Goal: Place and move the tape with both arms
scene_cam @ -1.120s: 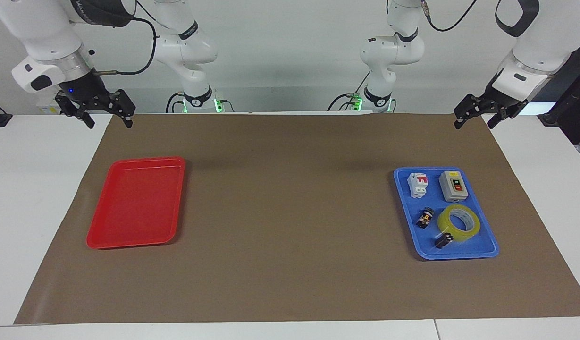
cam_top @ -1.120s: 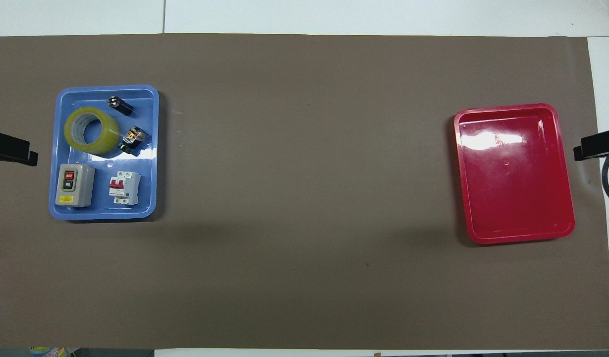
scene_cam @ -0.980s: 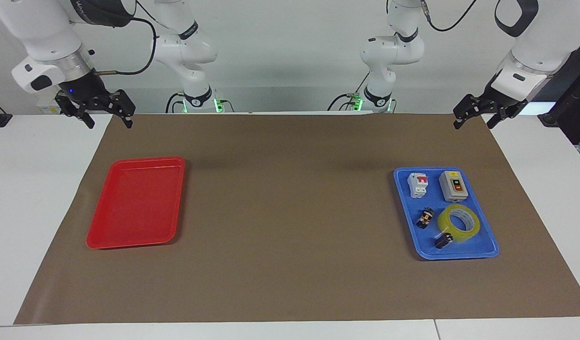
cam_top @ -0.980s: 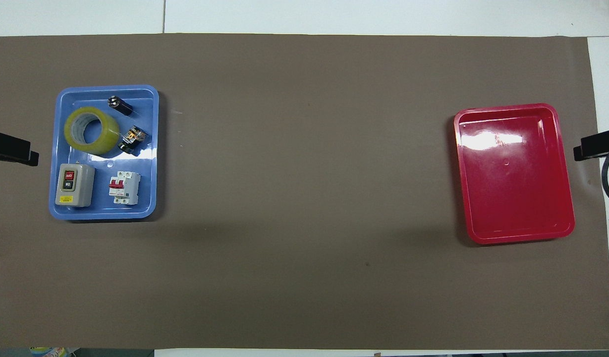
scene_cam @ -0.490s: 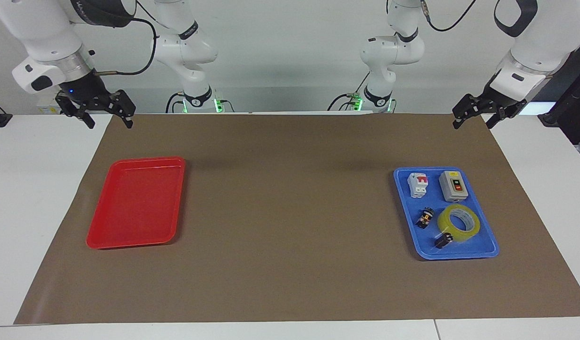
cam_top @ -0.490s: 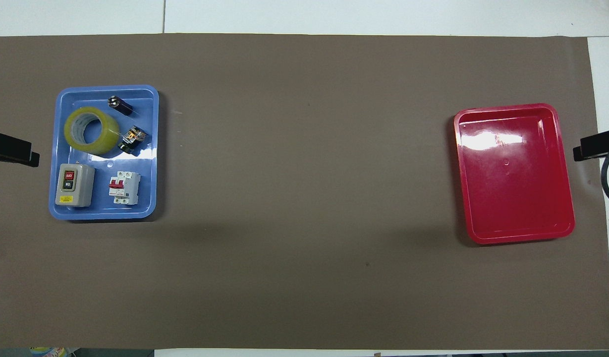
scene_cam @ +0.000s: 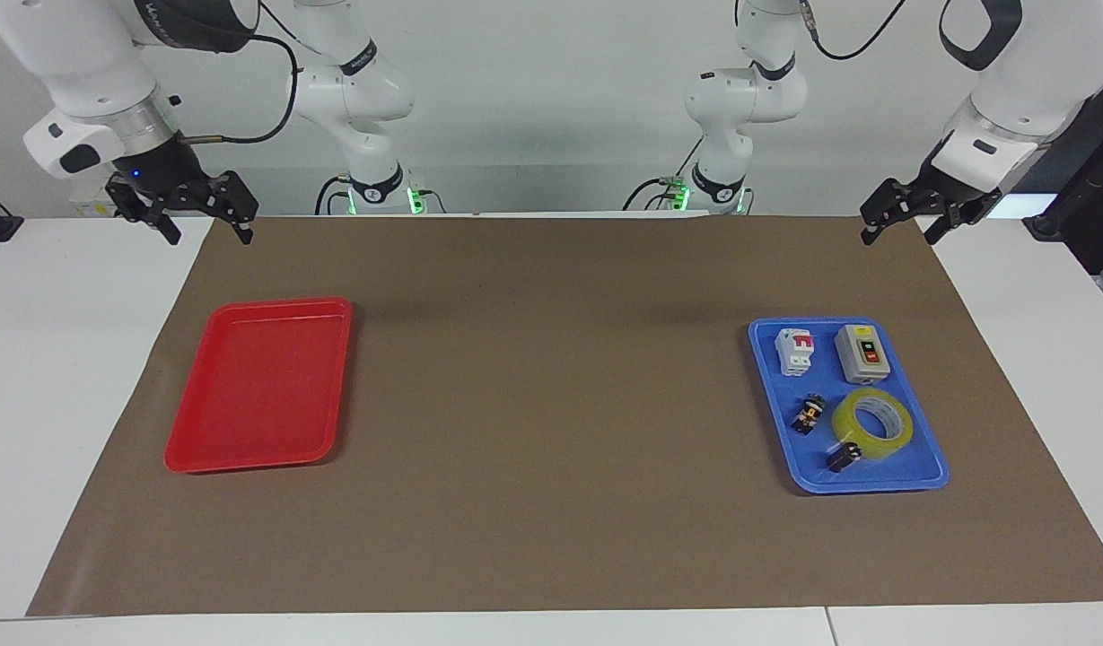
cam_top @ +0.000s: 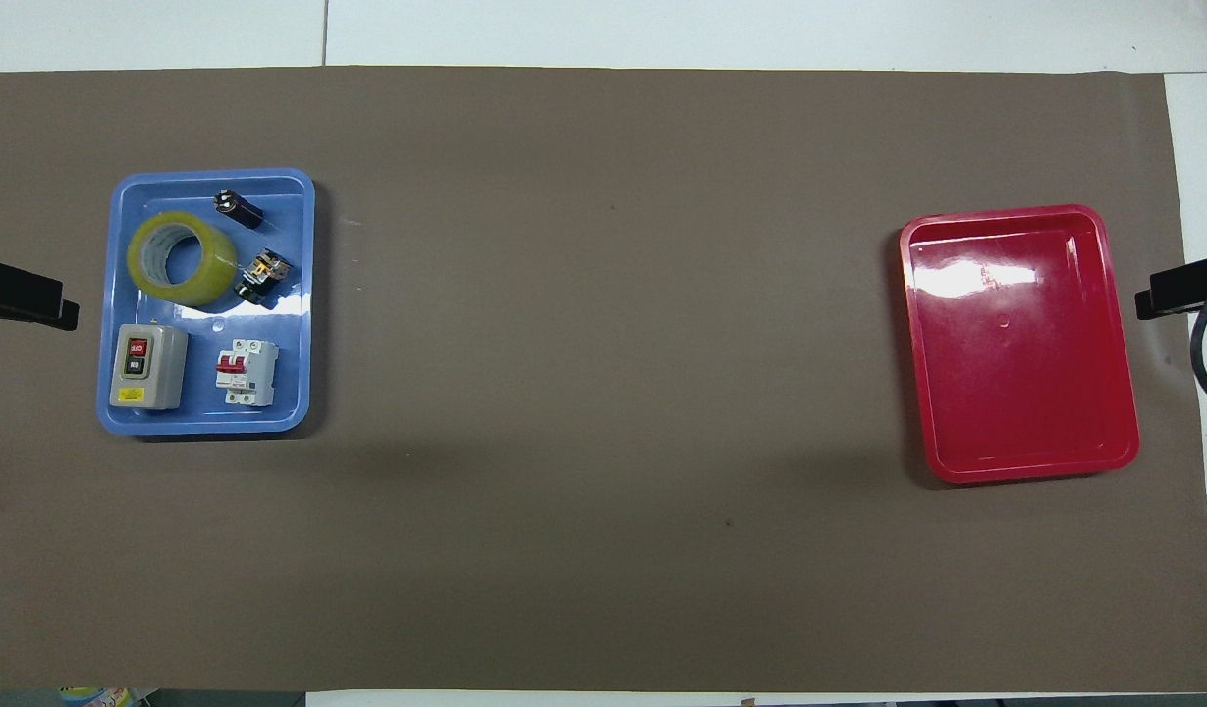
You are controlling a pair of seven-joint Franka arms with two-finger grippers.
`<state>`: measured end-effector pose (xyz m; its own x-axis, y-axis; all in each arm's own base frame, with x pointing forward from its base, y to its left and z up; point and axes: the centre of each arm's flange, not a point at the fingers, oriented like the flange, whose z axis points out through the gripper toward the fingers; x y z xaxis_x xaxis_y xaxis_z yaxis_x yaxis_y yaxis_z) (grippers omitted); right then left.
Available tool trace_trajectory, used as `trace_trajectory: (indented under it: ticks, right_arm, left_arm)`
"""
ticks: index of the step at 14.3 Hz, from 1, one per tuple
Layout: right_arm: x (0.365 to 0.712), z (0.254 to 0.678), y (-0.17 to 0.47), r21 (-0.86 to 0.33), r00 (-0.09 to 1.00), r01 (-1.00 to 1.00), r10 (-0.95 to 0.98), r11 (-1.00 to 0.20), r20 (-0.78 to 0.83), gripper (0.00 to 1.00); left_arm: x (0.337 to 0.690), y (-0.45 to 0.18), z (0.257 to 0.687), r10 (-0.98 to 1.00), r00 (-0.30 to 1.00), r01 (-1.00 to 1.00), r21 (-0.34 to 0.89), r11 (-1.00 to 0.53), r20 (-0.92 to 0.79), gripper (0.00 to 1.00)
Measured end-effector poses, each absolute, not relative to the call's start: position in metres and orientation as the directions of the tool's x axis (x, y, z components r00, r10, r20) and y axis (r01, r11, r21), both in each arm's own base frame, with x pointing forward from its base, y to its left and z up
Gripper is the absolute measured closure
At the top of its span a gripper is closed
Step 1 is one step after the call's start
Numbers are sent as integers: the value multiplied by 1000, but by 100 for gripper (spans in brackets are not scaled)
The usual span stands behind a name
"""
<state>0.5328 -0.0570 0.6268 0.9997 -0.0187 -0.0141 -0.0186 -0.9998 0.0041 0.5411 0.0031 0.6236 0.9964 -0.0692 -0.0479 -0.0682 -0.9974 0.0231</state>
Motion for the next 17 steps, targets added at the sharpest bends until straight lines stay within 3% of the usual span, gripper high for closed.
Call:
trace_trajectory:
  ticks: [10, 17]
  right_arm:
    - [533, 626, -57, 4, 1000, -19, -19, -1000, -15, 0]
    - [533, 626, -57, 4, 1000, -19, -19, -1000, -16, 0]
  left_arm:
    - [560, 7, 611, -60, 998, -60, 18, -998, -6, 0]
    - [643, 49, 488, -15, 1000, -15, 0, -1000, 20, 0]
